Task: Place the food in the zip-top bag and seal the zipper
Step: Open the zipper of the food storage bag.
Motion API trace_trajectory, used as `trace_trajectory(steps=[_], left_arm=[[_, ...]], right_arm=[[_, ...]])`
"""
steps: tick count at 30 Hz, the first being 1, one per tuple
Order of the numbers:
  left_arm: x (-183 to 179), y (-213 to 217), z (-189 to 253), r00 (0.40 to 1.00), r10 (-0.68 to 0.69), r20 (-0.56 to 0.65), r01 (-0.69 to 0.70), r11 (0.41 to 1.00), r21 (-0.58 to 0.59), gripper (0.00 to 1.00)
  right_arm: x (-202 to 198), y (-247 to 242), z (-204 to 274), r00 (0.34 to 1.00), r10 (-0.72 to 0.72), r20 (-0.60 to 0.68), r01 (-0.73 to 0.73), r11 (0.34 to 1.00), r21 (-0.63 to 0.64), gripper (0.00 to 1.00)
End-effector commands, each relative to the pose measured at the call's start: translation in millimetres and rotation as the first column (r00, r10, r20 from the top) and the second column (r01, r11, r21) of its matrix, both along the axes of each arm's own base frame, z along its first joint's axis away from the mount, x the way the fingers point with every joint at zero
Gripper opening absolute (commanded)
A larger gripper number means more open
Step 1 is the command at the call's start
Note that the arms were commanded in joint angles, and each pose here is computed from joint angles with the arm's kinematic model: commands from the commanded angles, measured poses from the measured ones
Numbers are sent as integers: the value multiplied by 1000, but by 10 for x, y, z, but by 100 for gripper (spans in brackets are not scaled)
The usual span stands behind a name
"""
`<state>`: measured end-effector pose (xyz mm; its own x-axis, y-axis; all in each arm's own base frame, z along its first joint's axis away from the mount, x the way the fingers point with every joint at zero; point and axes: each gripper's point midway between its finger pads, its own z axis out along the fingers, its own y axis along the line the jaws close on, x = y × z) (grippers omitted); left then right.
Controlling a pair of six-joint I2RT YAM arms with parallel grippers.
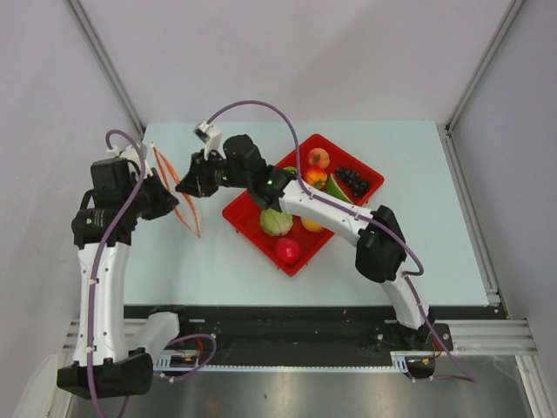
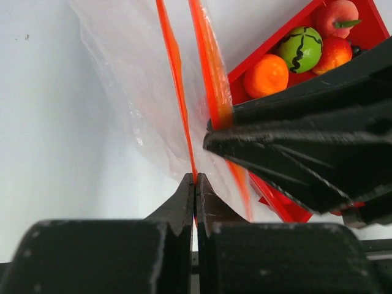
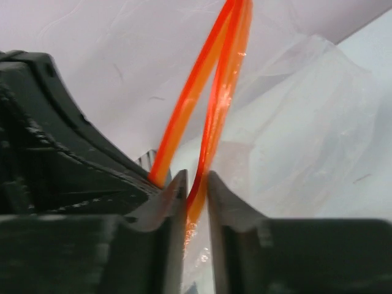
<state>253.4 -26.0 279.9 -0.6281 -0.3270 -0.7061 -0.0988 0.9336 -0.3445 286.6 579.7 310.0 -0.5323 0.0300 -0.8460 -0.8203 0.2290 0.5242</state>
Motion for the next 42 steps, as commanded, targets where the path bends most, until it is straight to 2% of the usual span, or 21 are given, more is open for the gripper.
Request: trace_trajectory(steps=[1, 2, 6, 9, 12, 13, 15, 17, 22, 27, 29, 33, 34, 42], left_arm=[[-42, 6, 111, 999, -29, 44, 27, 999, 42, 0], [-33, 63, 98, 999, -15, 39, 12, 998, 69, 0], [62, 285, 139, 996, 53, 69, -64, 984, 164, 0], [135, 309, 161, 994, 46, 100, -64, 981, 184, 12], [211, 197, 157, 993, -9, 121, -9, 989, 150, 37], [235, 169, 142, 993, -22, 119, 5, 990, 141, 56], [301, 114, 92, 994, -47, 100, 35, 992, 120, 66], [348, 87, 15, 996, -62, 65, 55, 993, 106, 70], [296, -21, -58, 994, -101, 44, 98, 992, 80, 73], [205, -111, -245, 994, -107, 35, 104, 992, 70, 68], [178, -87, -344, 996, -89, 7, 88, 993, 81, 60], [157, 50, -512, 997, -45, -59, 52, 990, 134, 20], [165, 89, -492, 998, -35, -60, 43, 989, 138, 2], [225, 391, -107, 1000, -2, -9, 4, 975, 221, 0]], right_arm=[[158, -185, 39, 997, -70, 41, 71, 997, -28, 12], [158, -225, -73, 997, -71, 35, 73, 996, -52, 0], [117, -348, -112, 998, -58, 37, 61, 996, -67, 0], [47, -366, -135, 999, -28, 26, 29, 998, -64, 0], [-23, -360, -44, 1000, -1, 13, 1, 1000, -25, 0], [-70, -353, -15, 1000, 19, 9, -19, 1000, -15, 0], [-109, -342, 30, 999, 32, 10, -32, 999, 2, 0], [-138, -336, 48, 999, 40, 9, -40, 999, 7, 0], [-115, -330, 46, 1000, 27, 1, -27, 1000, 10, 0], [-103, -290, 36, 999, 21, -41, -20, 999, 28, 0], [-88, -298, 56, 999, 21, -50, -19, 999, 38, 0], [-31, -379, 50, 997, 13, -71, -10, 999, 41, 0], [31, -440, 61, 998, -2, -68, 4, 999, 39, 0], [535, -983, -537, 994, -105, 11, 106, 986, -127, 0]])
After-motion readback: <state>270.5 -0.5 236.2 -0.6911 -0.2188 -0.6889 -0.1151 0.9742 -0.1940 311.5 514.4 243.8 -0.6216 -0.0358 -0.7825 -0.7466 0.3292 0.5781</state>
